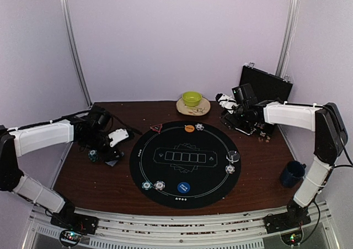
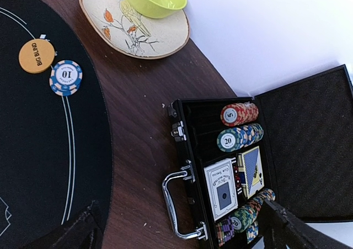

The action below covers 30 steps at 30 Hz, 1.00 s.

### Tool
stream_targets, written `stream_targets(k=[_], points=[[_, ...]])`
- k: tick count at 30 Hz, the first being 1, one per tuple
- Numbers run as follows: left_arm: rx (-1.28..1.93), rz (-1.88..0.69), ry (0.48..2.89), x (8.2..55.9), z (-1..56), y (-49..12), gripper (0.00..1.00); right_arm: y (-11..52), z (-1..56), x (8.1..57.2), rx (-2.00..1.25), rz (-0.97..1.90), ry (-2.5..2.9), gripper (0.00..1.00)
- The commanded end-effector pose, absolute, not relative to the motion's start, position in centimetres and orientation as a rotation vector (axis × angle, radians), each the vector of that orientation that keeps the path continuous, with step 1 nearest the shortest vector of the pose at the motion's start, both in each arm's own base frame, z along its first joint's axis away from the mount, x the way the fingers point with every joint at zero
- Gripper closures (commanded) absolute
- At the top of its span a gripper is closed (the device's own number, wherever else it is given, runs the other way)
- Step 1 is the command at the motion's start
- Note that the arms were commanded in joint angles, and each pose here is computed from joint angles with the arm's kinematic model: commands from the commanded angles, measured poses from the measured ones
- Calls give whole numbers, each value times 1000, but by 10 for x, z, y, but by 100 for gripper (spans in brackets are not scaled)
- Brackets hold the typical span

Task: Distribute texas hold em gaming equipment
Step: Pick up the pile of poker chips from the pile of poker chips, then place the poker chips pile at the small blind area.

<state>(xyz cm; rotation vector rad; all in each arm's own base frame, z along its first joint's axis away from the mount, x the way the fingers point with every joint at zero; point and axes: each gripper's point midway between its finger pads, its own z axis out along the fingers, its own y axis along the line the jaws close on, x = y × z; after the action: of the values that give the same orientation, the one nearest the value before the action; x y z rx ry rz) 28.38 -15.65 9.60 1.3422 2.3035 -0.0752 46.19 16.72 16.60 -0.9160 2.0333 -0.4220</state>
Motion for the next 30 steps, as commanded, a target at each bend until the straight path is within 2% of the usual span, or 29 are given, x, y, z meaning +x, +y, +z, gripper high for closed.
stream_targets(k=[1, 6, 13, 20, 30], points=[[1567, -197, 2188, 265, 93, -206, 77, 152, 168, 469, -868, -470, 2035, 0], [1834, -267, 2061, 238, 72, -250, 77, 142, 169, 471, -846, -485, 2041, 0], [2009, -337, 1956, 223, 52, -290, 79, 136, 165, 473, -838, -497, 2054, 0], [2097, -315, 1962, 211, 30, -294, 80, 137, 167, 473, -839, -484, 2046, 0], [2084, -300, 1949, 206, 38, -288, 81, 138, 165, 473, -844, -476, 2050, 0]])
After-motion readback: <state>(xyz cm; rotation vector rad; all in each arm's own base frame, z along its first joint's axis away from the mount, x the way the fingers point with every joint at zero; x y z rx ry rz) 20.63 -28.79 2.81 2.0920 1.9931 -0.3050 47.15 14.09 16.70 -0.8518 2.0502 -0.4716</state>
